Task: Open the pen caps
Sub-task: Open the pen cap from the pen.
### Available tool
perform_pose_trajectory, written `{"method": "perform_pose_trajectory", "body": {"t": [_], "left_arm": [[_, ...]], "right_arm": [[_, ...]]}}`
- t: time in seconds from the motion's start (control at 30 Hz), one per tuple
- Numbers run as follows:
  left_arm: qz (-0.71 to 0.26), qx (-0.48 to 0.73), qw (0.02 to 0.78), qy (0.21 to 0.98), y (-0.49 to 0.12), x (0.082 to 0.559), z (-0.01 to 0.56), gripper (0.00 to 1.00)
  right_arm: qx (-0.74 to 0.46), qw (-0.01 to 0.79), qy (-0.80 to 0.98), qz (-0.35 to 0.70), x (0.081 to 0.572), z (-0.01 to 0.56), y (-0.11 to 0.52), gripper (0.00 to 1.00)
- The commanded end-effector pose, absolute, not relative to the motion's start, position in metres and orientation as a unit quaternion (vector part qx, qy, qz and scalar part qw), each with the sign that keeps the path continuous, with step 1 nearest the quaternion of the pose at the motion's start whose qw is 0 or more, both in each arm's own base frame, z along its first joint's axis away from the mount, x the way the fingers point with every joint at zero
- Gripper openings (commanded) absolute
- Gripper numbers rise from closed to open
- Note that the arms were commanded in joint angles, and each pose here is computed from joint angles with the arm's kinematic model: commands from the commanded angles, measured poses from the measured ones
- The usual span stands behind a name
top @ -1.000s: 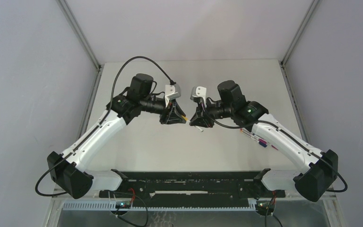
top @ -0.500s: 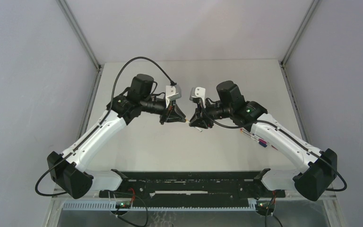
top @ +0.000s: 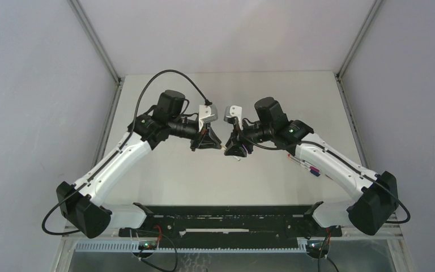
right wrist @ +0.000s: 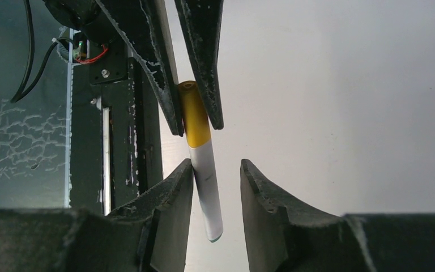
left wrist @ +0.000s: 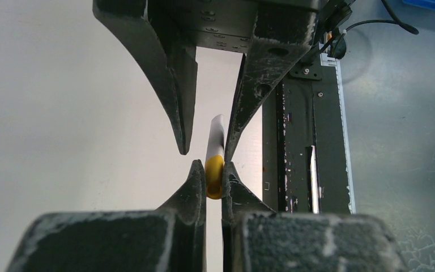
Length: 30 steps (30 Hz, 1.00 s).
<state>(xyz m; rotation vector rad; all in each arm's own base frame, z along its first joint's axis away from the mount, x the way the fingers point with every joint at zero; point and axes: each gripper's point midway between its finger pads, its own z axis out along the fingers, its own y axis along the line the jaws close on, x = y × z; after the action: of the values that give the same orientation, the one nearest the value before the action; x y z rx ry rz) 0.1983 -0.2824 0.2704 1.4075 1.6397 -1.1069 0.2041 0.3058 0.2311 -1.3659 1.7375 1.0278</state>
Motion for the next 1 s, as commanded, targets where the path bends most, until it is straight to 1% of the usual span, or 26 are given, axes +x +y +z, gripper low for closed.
{"method": "perform_pose_trajectory", "body": {"t": [0.0, 0.13, 0.17, 0.2, 0.23, 0.27, 0.3, 0.47, 0.7, 0.83, 0.97], "left_arm": [[-0.43, 0.561, 0.39, 0.59, -0.285, 0.193, 0.309, 0.0], [-0.427, 0.562, 0.394, 0.588, -0.284, 0.193, 0.311, 0.0], [-0.426, 0.563, 0.395, 0.588, -0.283, 0.192, 0.312, 0.0], [-0.425, 0.562, 0.397, 0.589, -0.283, 0.192, 0.312, 0.0], [-0.423, 0.562, 0.398, 0.589, -0.283, 0.193, 0.312, 0.0], [-0.42, 0.561, 0.399, 0.591, -0.282, 0.194, 0.312, 0.0], [-0.418, 0.56, 0.4, 0.593, -0.282, 0.194, 0.311, 0.0], [-0.413, 0.541, 0.401, 0.613, -0.28, 0.203, 0.309, 0.0], [-0.449, 0.499, 0.4, 0.624, -0.272, 0.216, 0.319, 0.0], [-0.447, 0.494, 0.402, 0.628, -0.273, 0.219, 0.316, 0.0], [-0.438, 0.513, 0.412, 0.612, -0.269, 0.214, 0.312, 0.0]], "right_arm": [[-0.53, 0.346, 0.65, 0.42, 0.199, 0.237, 0.315, 0.36], [-0.531, 0.335, 0.648, 0.431, 0.195, 0.234, 0.316, 0.32], [-0.532, 0.332, 0.647, 0.433, 0.194, 0.233, 0.317, 0.27], [-0.533, 0.33, 0.647, 0.435, 0.194, 0.232, 0.317, 0.2], [-0.533, 0.33, 0.647, 0.434, 0.194, 0.232, 0.317, 0.13], [-0.534, 0.33, 0.647, 0.432, 0.195, 0.231, 0.316, 0.03], [-0.534, 0.333, 0.65, 0.427, 0.196, 0.23, 0.316, 0.0], [-0.528, 0.363, 0.664, 0.385, 0.213, 0.223, 0.311, 0.0], [-0.503, 0.411, 0.69, 0.32, 0.244, 0.213, 0.303, 0.0], [-0.493, 0.41, 0.705, 0.302, 0.254, 0.203, 0.302, 0.0], [-0.5, 0.388, 0.706, 0.318, 0.248, 0.196, 0.306, 0.0]]}}
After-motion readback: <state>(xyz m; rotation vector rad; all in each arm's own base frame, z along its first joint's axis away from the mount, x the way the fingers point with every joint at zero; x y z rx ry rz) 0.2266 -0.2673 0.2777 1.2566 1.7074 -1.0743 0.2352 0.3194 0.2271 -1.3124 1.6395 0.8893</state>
